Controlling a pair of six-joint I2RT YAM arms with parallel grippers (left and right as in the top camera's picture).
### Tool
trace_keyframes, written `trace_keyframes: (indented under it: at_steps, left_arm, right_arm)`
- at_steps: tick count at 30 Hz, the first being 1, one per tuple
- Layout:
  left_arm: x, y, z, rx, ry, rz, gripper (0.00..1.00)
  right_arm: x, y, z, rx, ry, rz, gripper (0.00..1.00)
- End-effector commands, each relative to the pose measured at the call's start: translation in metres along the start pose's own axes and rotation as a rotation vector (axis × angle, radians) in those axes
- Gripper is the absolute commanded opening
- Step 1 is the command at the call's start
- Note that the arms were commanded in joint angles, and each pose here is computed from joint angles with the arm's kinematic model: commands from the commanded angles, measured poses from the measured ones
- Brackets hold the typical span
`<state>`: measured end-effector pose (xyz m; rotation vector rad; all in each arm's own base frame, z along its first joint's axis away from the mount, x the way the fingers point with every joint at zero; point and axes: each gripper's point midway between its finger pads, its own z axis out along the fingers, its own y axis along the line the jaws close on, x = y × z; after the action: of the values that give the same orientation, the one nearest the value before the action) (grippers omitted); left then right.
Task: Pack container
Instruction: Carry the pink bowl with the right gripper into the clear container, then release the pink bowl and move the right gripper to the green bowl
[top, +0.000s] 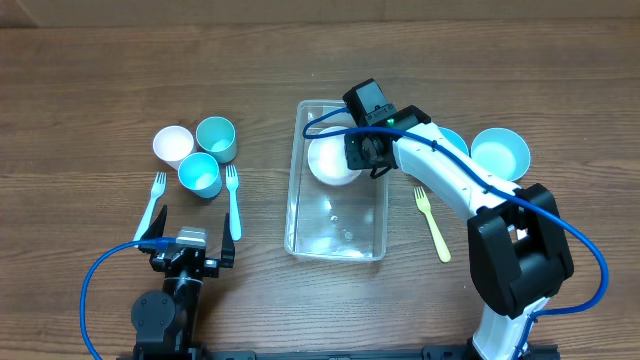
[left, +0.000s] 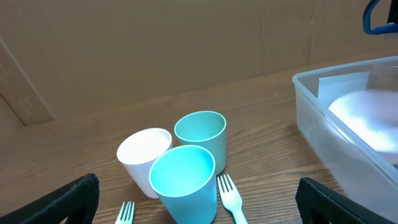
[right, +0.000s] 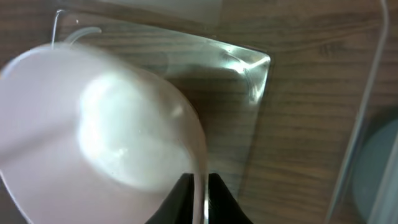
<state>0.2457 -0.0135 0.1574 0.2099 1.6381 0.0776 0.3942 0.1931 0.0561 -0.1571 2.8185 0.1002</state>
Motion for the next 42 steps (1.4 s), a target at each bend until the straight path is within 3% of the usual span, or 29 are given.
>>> trace_keyframes:
  at_steps: [1,8,13,17,20,25,29,30,31,32,40,42]
  left_arm:
    - [0.0,-0.002,0.0,0.007,-0.008,0.011,1.0]
    - [0.0,-0.002,0.0,0.007,-0.008,0.011,1.0]
    - [0.0,-0.002,0.0,0.007,-0.008,0.011,1.0]
    - [0.0,-0.002,0.0,0.007,-0.008,0.011,1.0]
    - [0.0,-0.002,0.0,0.007,-0.008,0.011,1.0]
    - [0.0,-0.002,0.0,0.007,-0.008,0.011,1.0]
    - [0.0,-0.002,0.0,0.007,-0.008,0.011,1.0]
    - [0.0,-0.002,0.0,0.007,-0.008,0.011,1.0]
    - [0.0,-0.002,0.0,0.007,-0.008,0.011,1.0]
    - [0.0,-0.002,0.0,0.007,-0.008,0.011,1.0]
    - [0.0,-0.002,0.0,0.007,-0.008,0.011,1.0]
    - [0.0,-0.002,0.0,0.007,-0.008,0.011,1.0]
  right_arm:
    - [-0.011,0.006,-0.009,-0.007,-0.038,-0.003,0.59]
    - [-0.026,0.019,-0.03,-0.069,-0.071,-0.009,0.68]
    - [-0.056,0.03,-0.092,-0.125,-0.15,-0.01,0.68]
    - [-0.061,-0.008,-0.142,0.043,-0.173,0.056,0.68]
    - [-0.05,-0.055,-0.157,0.171,-0.126,0.153,0.63]
    - [-0.02,-0.13,-0.154,0.226,0.038,0.348,0.36]
    - [-0.007,-0.158,-0.154,0.162,0.112,0.473,0.35]
    - [-0.005,-0.163,-0.154,0.13,0.129,0.51,0.39]
    - [-0.001,-0.172,-0.153,0.098,0.146,0.557,0.85]
    - [0.001,-0.18,-0.152,0.092,0.154,0.576,1.0]
    - [0.032,-0.246,-0.136,0.145,0.203,0.707,1.0]
    - [0.038,-0.259,-0.128,0.152,0.201,0.741,0.93]
